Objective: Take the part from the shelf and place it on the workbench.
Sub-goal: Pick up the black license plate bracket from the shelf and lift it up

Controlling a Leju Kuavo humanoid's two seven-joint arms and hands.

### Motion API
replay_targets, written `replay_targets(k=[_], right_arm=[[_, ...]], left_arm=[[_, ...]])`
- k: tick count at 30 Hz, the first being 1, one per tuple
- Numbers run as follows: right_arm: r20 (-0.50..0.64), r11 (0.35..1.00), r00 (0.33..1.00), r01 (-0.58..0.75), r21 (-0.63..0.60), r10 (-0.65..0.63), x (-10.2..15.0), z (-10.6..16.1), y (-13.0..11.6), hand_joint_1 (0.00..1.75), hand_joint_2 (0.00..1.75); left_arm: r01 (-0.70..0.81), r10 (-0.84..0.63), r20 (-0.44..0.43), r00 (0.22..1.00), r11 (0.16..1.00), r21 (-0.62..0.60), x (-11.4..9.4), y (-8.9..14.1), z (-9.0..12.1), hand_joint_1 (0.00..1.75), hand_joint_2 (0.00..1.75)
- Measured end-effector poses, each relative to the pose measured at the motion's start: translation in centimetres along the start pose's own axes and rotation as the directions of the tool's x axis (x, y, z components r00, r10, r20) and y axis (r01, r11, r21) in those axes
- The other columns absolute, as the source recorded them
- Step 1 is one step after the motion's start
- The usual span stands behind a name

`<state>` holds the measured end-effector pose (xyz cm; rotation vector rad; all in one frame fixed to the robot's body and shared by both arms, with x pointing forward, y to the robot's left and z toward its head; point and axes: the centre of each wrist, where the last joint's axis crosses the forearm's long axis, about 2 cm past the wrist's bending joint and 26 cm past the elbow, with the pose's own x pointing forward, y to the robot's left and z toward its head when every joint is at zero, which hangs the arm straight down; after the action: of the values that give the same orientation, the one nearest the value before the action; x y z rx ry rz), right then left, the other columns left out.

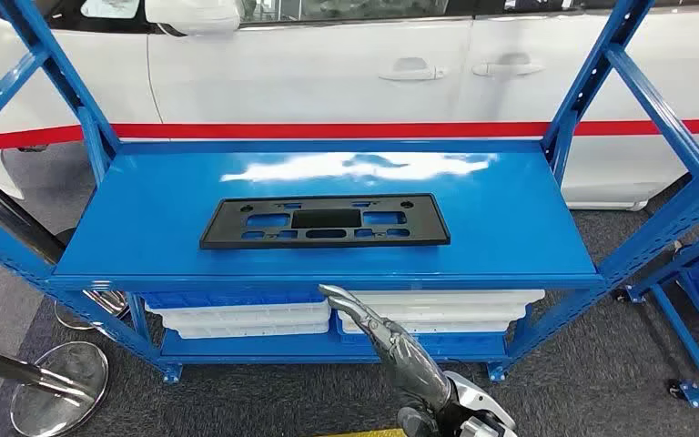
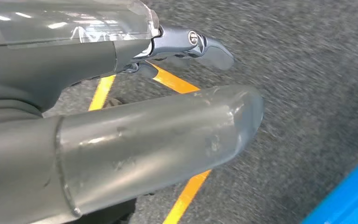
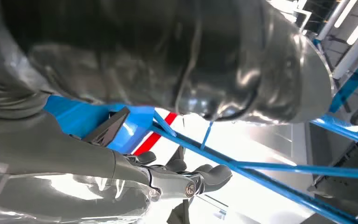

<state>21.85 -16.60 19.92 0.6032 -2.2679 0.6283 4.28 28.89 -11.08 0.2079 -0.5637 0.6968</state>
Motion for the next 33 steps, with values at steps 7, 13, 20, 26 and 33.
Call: replay_targets(k=[7, 13, 20, 26, 33], right_arm=[[0.01, 1.0, 1.0, 0.014, 0.014, -0.015, -0.1, -0.4, 0.5, 0.0, 0.0], [-0.002, 0.999, 1.0, 0.021, 0.027, -0.021, -0.3, -0.5, 0.8, 0.0, 0.87], [-0.072, 0.996, 0.997, 0.045, 0.071, -0.04, -1.2, -1.8, 1.1, 0.0, 1.75], [-0.153, 0.986, 0.985, -0.052, 0.157, 0.076, -3.7, -4.4, 2.0, 0.0, 1.75], [-0.165, 0.79, 0.785, -0.54, 0.289, 0.597, -5.3, -9.2, 4.9, 0.0, 1.75]], left_arm=[[0.003, -0.003, 0.011, 1.0, 1.0, 0.002, 0.4, 0.0, -0.2, 0.0, 0.0], [0.007, -0.007, 0.005, 1.0, 1.0, 0.008, 0.1, 0.4, -0.1, 0.0, 0.0], [0.034, -0.034, 0.011, 0.999, 0.999, 0.001, 0.4, 0.3, -0.2, 0.0, 0.0], [0.069, -0.068, 0.024, 0.997, 0.998, -0.014, 0.9, 0.1, -0.5, 0.0, 0.0], [0.113, -0.112, 0.028, 0.993, 0.993, -0.034, 1.2, -0.1, -0.6, 0.0, 0.0]])
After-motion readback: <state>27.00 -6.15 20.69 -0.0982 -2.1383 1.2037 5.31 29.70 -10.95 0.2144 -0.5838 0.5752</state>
